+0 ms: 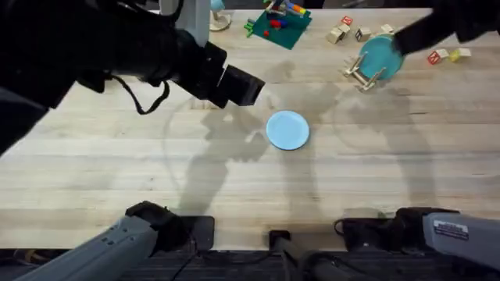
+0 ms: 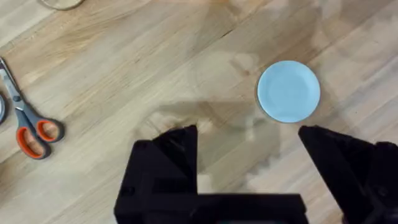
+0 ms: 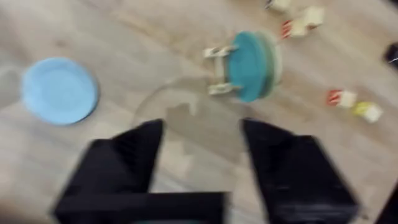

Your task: Pick up the plates from the table one by one and place each into a slot on the dish rack.

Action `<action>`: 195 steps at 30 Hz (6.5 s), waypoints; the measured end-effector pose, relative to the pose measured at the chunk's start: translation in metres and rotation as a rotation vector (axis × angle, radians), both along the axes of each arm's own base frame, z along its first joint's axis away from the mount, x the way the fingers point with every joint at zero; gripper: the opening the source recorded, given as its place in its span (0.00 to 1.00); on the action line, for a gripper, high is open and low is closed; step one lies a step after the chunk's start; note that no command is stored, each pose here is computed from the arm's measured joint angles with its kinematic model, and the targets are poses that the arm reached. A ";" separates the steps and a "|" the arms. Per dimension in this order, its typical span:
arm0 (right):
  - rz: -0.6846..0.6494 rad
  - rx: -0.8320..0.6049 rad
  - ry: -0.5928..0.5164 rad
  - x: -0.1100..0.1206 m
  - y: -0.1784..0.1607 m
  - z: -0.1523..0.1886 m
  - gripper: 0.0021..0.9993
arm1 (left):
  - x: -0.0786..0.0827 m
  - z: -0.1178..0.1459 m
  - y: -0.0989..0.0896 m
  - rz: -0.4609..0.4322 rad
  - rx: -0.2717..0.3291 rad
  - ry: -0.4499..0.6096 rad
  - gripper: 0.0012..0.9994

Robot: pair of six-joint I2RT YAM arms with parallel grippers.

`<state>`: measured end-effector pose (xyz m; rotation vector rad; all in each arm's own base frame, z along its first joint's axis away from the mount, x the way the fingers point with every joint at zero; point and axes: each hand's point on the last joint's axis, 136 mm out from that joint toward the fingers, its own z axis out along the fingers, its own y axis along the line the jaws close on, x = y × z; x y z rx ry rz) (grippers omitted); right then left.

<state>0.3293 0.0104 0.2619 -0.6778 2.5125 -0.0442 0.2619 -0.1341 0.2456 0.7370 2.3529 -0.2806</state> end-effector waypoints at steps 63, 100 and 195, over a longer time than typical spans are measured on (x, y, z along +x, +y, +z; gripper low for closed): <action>-0.141 0.111 0.343 -0.082 0.039 -0.026 1.00 | -0.013 -0.153 -0.078 -0.262 -0.632 0.623 0.04; -0.143 0.111 0.343 -0.082 0.039 -0.026 1.00 | -0.005 -0.191 -0.102 -0.304 -0.638 0.652 0.04; -0.273 0.787 0.535 -0.082 0.150 -0.187 1.00 | 0.003 -0.210 -0.101 -0.221 -0.702 0.752 0.04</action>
